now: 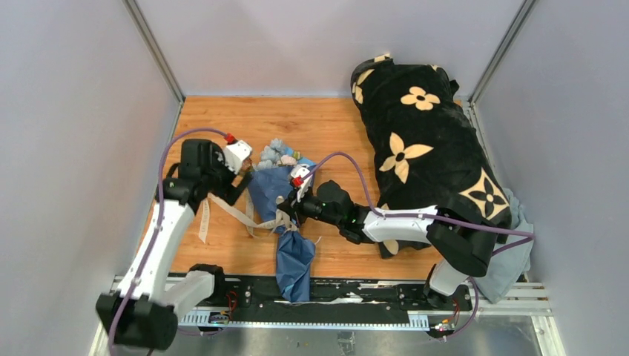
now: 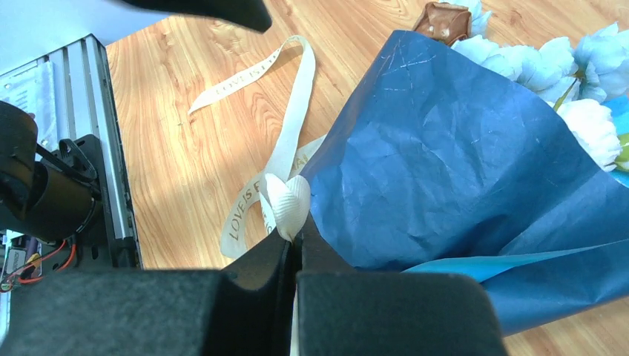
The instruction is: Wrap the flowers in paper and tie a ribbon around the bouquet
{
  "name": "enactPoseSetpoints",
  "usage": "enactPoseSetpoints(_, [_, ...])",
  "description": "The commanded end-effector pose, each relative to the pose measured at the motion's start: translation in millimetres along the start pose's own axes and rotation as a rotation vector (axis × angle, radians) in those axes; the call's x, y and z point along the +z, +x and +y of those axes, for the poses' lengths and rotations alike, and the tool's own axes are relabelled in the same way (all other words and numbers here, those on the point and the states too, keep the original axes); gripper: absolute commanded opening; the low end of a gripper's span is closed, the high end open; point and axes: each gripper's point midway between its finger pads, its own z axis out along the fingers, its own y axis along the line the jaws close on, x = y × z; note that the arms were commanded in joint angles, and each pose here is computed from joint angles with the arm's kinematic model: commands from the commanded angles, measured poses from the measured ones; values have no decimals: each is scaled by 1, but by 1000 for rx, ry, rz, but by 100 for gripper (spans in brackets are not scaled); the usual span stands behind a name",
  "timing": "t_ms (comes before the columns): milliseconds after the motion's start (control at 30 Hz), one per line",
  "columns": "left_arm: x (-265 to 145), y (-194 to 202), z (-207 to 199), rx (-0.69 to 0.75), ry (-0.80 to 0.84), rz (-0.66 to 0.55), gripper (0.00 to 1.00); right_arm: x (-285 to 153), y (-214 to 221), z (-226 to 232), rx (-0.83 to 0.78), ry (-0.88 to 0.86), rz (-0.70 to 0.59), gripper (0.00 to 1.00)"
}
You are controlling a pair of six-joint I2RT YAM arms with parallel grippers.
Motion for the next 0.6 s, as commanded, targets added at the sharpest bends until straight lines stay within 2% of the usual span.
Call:
enactPoseSetpoints(0, [-7, 125, 53, 165, 42, 601, 82, 3, -13, -1, -27, -46, -44, 0])
enactPoseSetpoints(33, [-5, 143, 64, 178, 62, 680, 75, 3, -13, -3, -28, -49, -43, 0])
enactPoseSetpoints(67, [1, 158, 75, 174, 60, 744, 72, 3, -13, -3, -29, -54, -44, 0])
enactPoseSetpoints(133, [15, 174, 94, 146, 46, 802, 74, 2, -15, -4, -26, -63, -49, 0])
enactPoseSetpoints(333, [59, 188, 112, 51, 35, 805, 82, 0, -16, -6, -41, -61, -49, 0])
enactPoseSetpoints(400, [68, 199, 114, 39, 25, 829, 80, 0, -15, -6, -39, -55, -51, 0])
enactPoseSetpoints(467, [73, 211, 111, 32, 37, 865, 71, -1, -15, -7, -38, -53, -51, 0])
enactPoseSetpoints(500, [74, 215, 108, 27, 50, 874, 63, -1, -15, -7, -37, -54, -48, 0])
enactPoseSetpoints(533, [74, 218, 105, 22, 64, 879, 50, -1, -15, -6, -39, -55, -47, 0])
enactPoseSetpoints(567, [75, 220, 100, 18, 86, 879, 29, -1, -16, -7, -39, -55, -47, 0])
